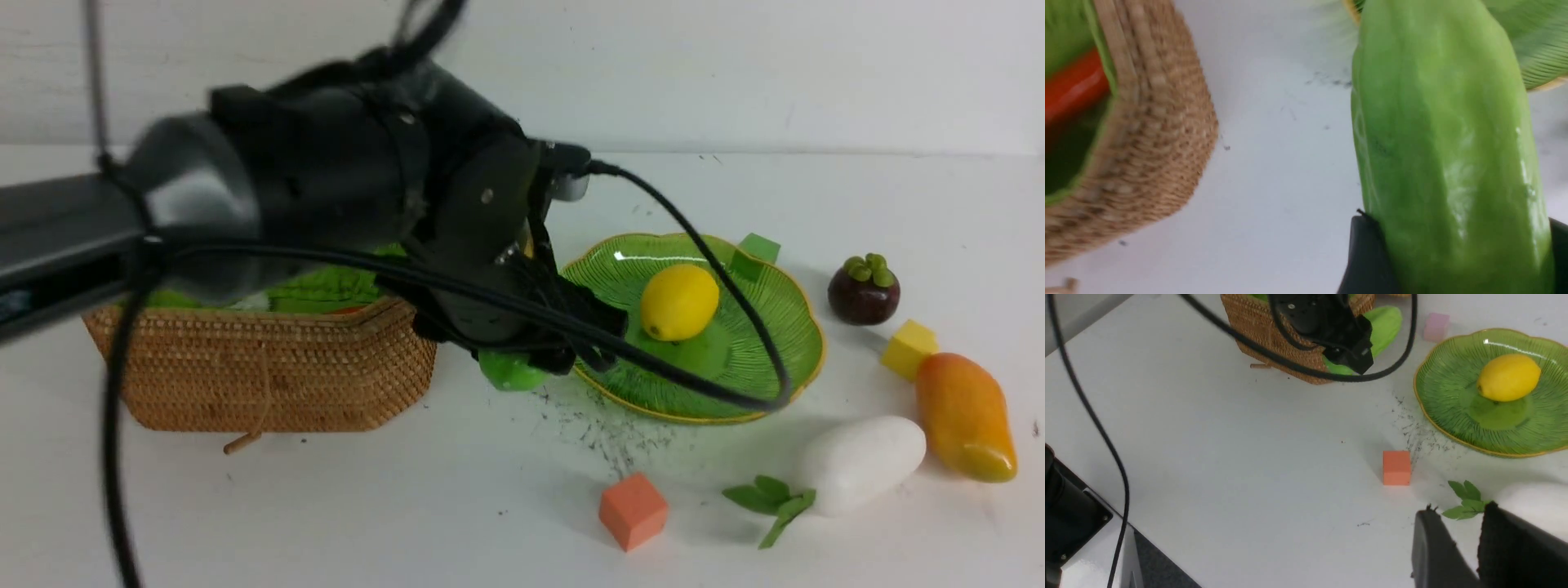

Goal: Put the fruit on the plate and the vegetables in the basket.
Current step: Take a chayote with your left arm and place it on the basket on the left.

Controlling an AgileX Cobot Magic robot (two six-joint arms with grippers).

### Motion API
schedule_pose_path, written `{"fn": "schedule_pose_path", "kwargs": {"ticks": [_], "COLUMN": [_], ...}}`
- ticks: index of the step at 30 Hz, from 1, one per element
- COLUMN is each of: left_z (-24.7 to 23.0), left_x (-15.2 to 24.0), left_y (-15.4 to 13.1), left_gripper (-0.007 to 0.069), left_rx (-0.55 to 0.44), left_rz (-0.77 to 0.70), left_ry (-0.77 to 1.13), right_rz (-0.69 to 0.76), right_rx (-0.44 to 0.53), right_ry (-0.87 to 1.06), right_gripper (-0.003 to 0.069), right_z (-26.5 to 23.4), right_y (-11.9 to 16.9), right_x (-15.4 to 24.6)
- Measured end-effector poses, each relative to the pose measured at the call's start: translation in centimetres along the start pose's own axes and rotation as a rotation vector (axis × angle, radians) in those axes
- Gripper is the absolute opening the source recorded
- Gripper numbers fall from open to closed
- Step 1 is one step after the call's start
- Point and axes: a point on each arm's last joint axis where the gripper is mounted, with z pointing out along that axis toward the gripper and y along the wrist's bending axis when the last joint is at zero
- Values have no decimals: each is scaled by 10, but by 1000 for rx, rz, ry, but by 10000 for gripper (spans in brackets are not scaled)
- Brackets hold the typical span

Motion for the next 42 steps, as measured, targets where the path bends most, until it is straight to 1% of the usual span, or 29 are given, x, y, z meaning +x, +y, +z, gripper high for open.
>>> {"fn": "schedule_pose_path", "kwargs": {"ticks": [1, 2, 5, 6, 7, 9, 10, 11, 13, 14, 18, 20, 23, 29, 32, 35, 37, 39, 42], "left_z": [-3, -25, -59, -60, -68, -72, -72, -71, -66, -63, -47, -37, -32, -34, -34, -34, -35, -39, -48], "left_x": [0, -2, -5, -6, -7, -8, -8, -9, -10, -11, -10, -10, -12, -14, -14, -14, -14, -14, -13], "left_y": [0, 3, 23, 26, 40, 60, 67, 83, 105, 118, 152, 166, 176, 182, 184, 184, 184, 183, 176], "left_gripper": [458, 458, 458, 458, 458, 458, 458, 458, 458, 458, 458, 458, 458, 459, 518, 606, 630, 630, 586], "left_rx": [2, 3, -63, -75, -123, -176, -191, -222, -243, -251, -270, -269, -273, -298, -316, -321, -321, -315, -282], "left_rz": [11, 114, 323, 337, 461, 599, 643, 703, 821, 854, 886, 849, 798, 762, 746, 742, 740, 731, 687], "left_ry": [-6, -54, -126, -127, -124, -87, -71, -51, 7, 34, 116, 122, 97, 70, 73, 74, 73, 58, 14], "right_rz": [-1, -11, -54, -58, -79, -112, -115, -129, -136, -138, -137, -140, -140, -142, -142, -142, -142, -142, -142], "right_rx": [-1, -2, -10, -10, -20, -31, -36, -48, -65, -71, -80, -82, -83, -94, -98, -100, -100, -100, -100], "right_ry": [-4, -41, -116, -127, -168, -211, -223, -241, -255, -257, -259, -253, -248, -219, -210, -204, -204, -204, -204], "right_gripper": [183, 183, 183, 183, 185, 186, 186, 188, 189, 189, 192, 192, 192, 195, 195, 196, 199, 199, 202], "right_z": [0, 0, -1, -1, -1, -2, -2, -3, -3, -3, -3, -3, -3, -3, -2, -2, -2, -2, -2], "right_y": [0, 0, 1, 1, 2, 4, 4, 6, 7, 8, 9, 9, 9, 10, 10, 10, 10, 10, 10], "right_x": [0, -4, -10, -12, -15, -19, -20, -21, -22, -23, -23, -22, -22, -19, -18, -18, -18, -18, -18]}}
